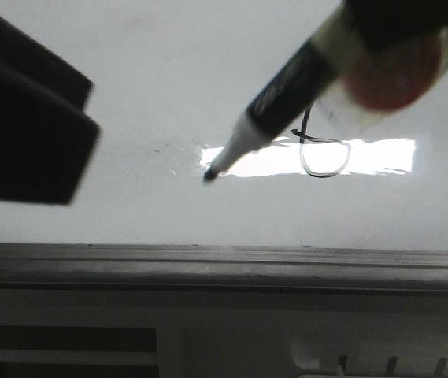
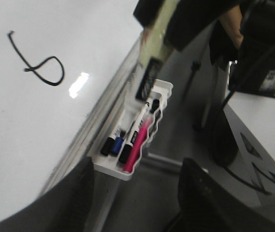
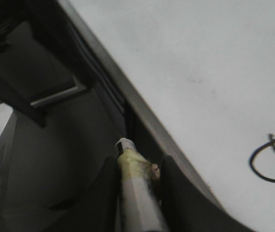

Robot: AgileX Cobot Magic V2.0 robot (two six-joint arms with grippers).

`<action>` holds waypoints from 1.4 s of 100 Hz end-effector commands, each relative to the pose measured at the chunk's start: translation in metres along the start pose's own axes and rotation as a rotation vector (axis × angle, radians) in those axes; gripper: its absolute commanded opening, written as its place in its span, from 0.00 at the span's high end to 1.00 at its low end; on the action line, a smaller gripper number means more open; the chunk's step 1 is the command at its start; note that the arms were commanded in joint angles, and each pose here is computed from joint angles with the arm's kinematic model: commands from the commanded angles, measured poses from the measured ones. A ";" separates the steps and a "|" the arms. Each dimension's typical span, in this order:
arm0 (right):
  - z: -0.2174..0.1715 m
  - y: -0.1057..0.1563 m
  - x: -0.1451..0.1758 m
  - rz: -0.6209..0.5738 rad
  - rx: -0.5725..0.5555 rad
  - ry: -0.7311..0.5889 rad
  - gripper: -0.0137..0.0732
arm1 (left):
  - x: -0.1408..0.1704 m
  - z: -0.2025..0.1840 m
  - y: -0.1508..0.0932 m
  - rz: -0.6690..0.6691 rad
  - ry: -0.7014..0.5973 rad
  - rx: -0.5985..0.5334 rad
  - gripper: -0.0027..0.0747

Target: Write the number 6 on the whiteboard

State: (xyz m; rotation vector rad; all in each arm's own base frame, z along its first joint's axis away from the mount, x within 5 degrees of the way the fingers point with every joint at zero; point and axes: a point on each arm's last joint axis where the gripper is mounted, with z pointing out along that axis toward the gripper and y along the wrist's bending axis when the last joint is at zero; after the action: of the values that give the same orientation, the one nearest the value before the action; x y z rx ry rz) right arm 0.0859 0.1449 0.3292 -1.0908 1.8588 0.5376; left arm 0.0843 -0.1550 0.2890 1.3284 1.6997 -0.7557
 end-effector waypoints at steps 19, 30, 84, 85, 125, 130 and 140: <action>0.016 0.026 -0.012 -0.078 -0.117 -0.021 0.92 | -0.025 0.031 0.005 0.065 0.118 0.187 0.48; 0.016 0.030 -0.015 -0.083 -0.136 -0.053 0.92 | -0.024 0.038 0.004 0.078 0.155 0.234 0.48; 0.015 0.032 -0.021 -0.061 -0.159 -0.122 0.92 | -0.029 0.044 0.008 0.005 0.089 0.203 0.86; 0.015 0.032 -0.021 -0.061 -0.159 -0.121 0.92 | -0.030 0.044 0.008 0.000 0.084 0.198 0.89; 0.015 0.033 -0.017 -0.038 -0.166 -0.075 0.92 | -0.031 0.044 0.008 -0.015 0.075 0.198 0.99; 0.015 0.033 -0.017 -0.038 -0.165 -0.074 0.92 | -0.031 0.044 0.008 -0.015 0.075 0.198 0.99; 0.015 0.032 -0.016 -0.045 -0.161 -0.062 0.82 | -0.031 0.044 0.008 -0.021 0.072 0.199 0.99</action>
State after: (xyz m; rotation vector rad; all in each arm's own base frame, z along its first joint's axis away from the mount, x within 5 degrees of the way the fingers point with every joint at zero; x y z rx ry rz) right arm 0.0690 0.1786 0.3188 -1.2340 1.8116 0.6627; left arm 0.1006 -0.2000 0.2772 1.6709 1.7187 -0.8544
